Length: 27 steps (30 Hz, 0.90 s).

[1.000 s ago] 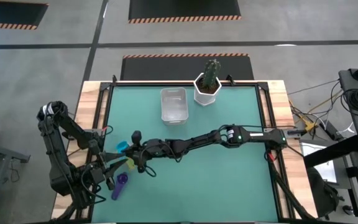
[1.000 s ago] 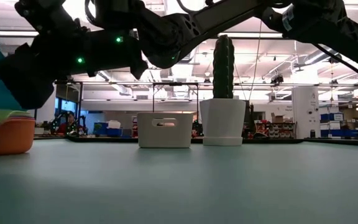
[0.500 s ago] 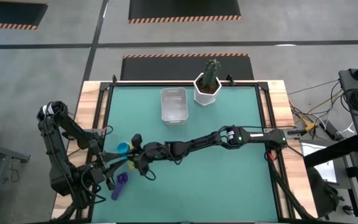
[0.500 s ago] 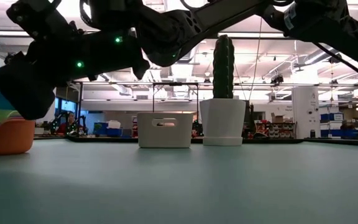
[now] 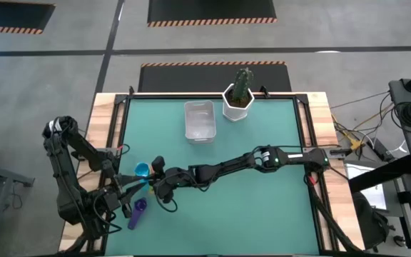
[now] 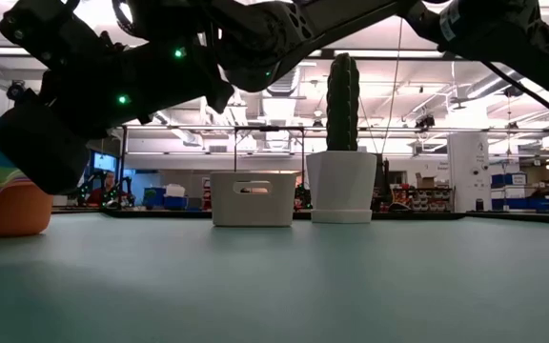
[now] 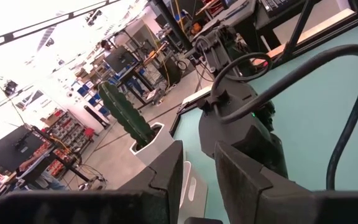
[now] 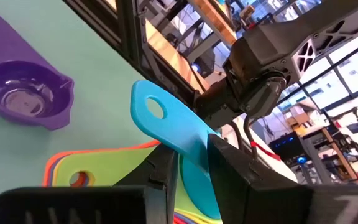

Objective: Nest measuring cups in basket
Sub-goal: Stack the blue measuring cup on top of the green measuring cup

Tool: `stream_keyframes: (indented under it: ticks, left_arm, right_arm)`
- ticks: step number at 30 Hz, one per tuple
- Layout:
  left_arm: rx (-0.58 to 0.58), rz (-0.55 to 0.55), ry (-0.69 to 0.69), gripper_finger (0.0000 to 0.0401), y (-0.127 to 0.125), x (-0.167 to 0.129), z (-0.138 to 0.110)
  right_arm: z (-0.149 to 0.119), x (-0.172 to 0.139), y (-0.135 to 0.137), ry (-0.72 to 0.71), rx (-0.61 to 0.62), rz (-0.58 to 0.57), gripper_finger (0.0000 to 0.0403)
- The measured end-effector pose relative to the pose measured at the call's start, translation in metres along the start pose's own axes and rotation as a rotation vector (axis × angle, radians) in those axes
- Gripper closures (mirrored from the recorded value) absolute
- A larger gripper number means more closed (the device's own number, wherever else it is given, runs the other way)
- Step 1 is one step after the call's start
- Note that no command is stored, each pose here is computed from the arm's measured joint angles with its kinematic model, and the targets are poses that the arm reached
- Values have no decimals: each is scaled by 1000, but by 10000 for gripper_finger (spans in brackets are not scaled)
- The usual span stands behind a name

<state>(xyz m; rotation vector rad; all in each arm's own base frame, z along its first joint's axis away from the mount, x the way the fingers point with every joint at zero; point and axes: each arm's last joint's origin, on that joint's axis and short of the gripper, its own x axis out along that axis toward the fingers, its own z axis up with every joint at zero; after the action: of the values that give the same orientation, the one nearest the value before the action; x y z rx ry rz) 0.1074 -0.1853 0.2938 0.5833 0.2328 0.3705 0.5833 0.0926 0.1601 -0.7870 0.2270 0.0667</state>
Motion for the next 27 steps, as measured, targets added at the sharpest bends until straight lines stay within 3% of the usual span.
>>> stream_keyframes:
  ticks: [16,27]
  left_arm:
    - [-1,0,0,325,0,0,0]
    - [-3,-1,1,325,0,0,0]
  right_arm:
    - [4,-3,4,18,15,33,298]
    - [7,-5,8,91,40,-5,225]
